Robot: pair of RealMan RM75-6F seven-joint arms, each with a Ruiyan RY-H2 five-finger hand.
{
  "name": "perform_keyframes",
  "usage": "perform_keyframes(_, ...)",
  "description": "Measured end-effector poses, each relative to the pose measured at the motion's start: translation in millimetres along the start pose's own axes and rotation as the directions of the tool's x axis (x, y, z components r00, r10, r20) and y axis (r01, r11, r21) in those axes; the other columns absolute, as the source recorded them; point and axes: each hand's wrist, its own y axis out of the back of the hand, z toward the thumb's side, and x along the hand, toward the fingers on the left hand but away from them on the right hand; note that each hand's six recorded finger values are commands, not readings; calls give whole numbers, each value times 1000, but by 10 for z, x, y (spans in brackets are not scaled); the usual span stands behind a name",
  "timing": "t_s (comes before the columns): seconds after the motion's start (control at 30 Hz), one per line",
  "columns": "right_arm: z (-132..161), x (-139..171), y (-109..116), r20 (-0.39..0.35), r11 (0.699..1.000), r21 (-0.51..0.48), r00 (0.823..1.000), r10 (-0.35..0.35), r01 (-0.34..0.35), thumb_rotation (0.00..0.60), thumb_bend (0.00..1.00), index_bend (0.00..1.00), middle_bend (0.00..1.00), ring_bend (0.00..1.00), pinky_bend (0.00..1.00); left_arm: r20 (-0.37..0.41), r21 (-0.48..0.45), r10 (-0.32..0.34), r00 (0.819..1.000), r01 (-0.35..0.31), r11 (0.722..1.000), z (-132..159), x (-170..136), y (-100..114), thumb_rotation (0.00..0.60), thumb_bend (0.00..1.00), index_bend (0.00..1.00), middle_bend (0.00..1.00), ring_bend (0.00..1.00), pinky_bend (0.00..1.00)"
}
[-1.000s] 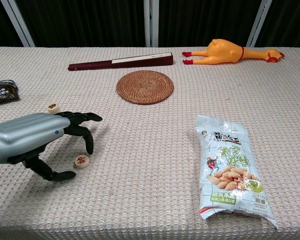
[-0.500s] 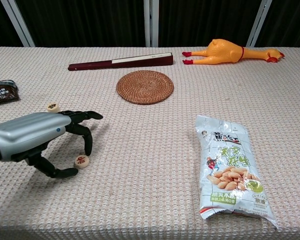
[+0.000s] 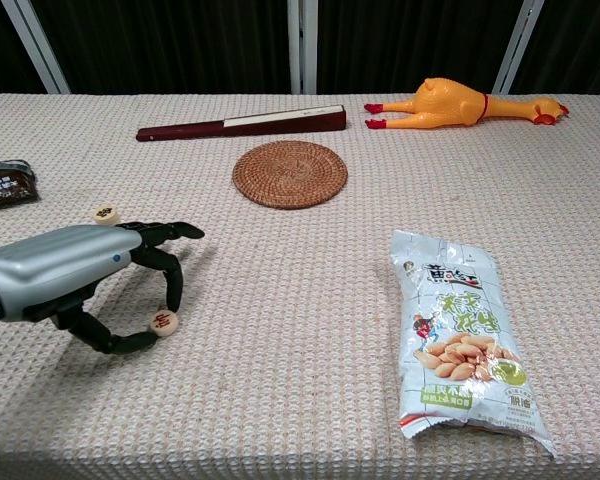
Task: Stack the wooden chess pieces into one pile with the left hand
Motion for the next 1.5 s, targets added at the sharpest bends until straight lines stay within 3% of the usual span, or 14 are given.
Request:
perform_keyframes(0.27, -1, 1, 4, 0, 1000, -1, 1000, -2, 2, 600, 247, 0, 0, 0, 0, -8, -6, 34, 999, -34, 999, -18, -42, 128, 600, 310, 491, 0, 0, 0)
perform_keyframes(0.47, -1, -7, -10, 2, 1000, 3, 1000, 3, -3, 600, 247, 0, 0, 0, 0, -27, 18, 95, 995, -95, 995, -89, -109, 428, 600, 310, 491, 0, 0, 0)
perform_keyframes(0.63, 8, -10, -21, 1, 1000, 5, 1000, 6, -6, 600, 246, 0, 0, 0, 0, -101, 26, 144, 984, -142, 989, -319, -132, 730, 600, 310, 490, 3, 0, 0)
perform_keyframes(0.83, 14, -18, -43, 2, 1000, 11, 1000, 12, -12, 600, 246, 0, 0, 0, 0, -185, 1, 156, 970, -159, 987, -581, -59, 879, 600, 310, 490, 14, 0, 0)
perform_keyframes(1.07, 22, -36, -69, 3, 1000, 17, 1000, 19, -19, 600, 246, 0, 0, 0, 0, -242, -15, 123, 962, -130, 991, -817, 53, 871, 600, 310, 491, 16, 0, 0)
perform_keyframes(1.5, 22, -33, -68, 2, 1000, 16, 1000, 23, -23, 600, 246, 0, 0, 0, 0, -256, -46, 104, 961, -119, 992, -877, 176, 799, 600, 310, 490, 16, 0, 0)
